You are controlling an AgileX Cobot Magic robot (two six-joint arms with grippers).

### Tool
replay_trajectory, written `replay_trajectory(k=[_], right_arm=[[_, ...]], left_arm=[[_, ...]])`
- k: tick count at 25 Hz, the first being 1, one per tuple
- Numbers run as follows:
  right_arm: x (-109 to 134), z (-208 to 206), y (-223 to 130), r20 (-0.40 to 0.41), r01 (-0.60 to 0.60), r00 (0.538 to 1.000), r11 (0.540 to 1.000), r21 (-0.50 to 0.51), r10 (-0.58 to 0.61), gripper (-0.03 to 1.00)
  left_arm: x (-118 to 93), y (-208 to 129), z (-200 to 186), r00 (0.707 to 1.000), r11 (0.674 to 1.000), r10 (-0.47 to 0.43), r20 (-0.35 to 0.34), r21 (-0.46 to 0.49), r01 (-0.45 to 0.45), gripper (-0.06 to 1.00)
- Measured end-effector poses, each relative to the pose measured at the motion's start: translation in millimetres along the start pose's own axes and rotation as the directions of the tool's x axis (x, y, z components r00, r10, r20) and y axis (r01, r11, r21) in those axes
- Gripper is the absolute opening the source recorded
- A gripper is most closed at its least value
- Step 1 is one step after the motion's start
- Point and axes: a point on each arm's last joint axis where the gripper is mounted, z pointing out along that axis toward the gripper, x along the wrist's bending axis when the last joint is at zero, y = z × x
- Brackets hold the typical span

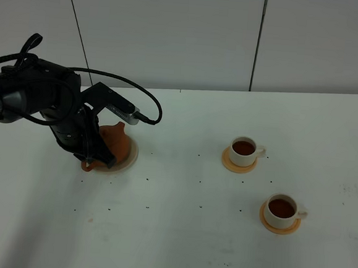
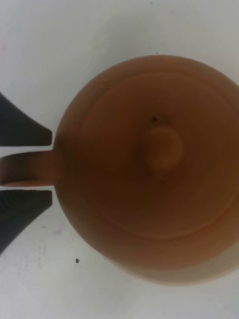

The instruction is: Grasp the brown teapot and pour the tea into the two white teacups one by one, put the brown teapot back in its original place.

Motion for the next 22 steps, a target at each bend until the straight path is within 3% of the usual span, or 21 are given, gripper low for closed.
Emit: replay_trajectory(k=[22], right_arm=[[0.0,0.0,0.0,0.000,0.000,1.000,1.000,0.000,0.000,0.24]], left_arm=[[1.5,1.2,-6.5,1.000,1.000,-0.003,-0.007,-0.020,0.003,0.39]])
